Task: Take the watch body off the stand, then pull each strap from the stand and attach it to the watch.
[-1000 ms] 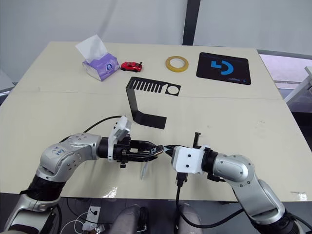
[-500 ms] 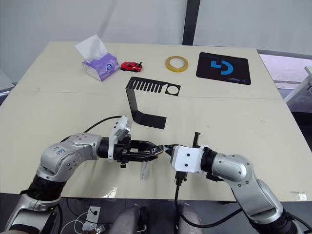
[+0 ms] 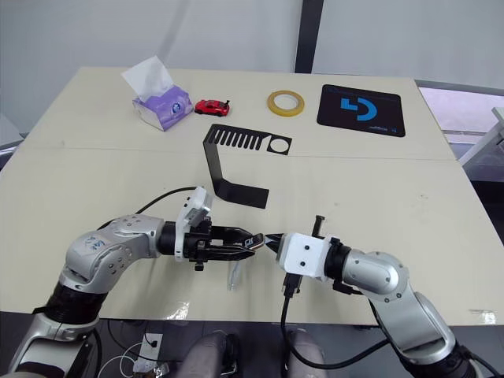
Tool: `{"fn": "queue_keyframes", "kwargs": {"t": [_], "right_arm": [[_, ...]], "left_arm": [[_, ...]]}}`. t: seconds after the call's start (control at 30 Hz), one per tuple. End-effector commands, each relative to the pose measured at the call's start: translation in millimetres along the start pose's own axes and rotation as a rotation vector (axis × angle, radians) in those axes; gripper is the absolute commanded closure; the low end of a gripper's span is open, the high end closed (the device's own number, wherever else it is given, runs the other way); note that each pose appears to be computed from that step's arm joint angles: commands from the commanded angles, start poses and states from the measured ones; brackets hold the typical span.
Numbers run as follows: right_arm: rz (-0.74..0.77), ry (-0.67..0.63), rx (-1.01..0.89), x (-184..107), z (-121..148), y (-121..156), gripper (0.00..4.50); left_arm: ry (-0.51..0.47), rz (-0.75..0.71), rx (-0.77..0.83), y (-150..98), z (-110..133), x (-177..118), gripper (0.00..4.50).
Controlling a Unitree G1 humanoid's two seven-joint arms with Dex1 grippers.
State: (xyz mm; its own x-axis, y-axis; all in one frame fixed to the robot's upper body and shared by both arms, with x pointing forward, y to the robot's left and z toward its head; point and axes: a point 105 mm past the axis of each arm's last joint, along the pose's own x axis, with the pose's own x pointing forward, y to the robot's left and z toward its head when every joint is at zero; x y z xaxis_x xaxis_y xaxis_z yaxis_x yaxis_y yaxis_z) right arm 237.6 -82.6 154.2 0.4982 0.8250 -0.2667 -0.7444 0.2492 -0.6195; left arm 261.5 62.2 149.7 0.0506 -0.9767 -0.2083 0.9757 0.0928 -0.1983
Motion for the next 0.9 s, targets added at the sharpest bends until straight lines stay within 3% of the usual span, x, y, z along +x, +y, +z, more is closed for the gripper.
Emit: {"fn": "queue_keyframes", "kwargs": {"t": [0.03,0.2,0.37,0.47,0.67,0.83,0.9], "right_arm": [[0.049,-0.025,-0.049,-22,10,4,2.61],[0.082,-0.122,0.023,-58,11,7,0.16],[-0.019,-0.181,0.055,-95,5,3,0.07],[-0.050,-0.206,0.120,-111,4,4,0.07],[-0.081,-0.221,0.133,-119,5,0,0.07],[-0.066,-0.221,0.161,-119,5,0,0.07],[-0.052,-0.220,0.178,-118,4,1,0.07]], "left_arm": [[-0.007,-0.018,0.187,-4,12,-2,2.87],[0.035,0.015,0.713,4,16,-16,2.87],[0.073,0.037,1.212,7,22,-29,2.87],[0.078,0.024,1.308,4,18,-36,2.87],[0.072,0.025,1.272,-2,8,-37,2.87],[-0.052,0.019,0.832,-11,18,-17,2.87],[-0.047,0.011,0.676,-13,18,-8,2.87]]}}
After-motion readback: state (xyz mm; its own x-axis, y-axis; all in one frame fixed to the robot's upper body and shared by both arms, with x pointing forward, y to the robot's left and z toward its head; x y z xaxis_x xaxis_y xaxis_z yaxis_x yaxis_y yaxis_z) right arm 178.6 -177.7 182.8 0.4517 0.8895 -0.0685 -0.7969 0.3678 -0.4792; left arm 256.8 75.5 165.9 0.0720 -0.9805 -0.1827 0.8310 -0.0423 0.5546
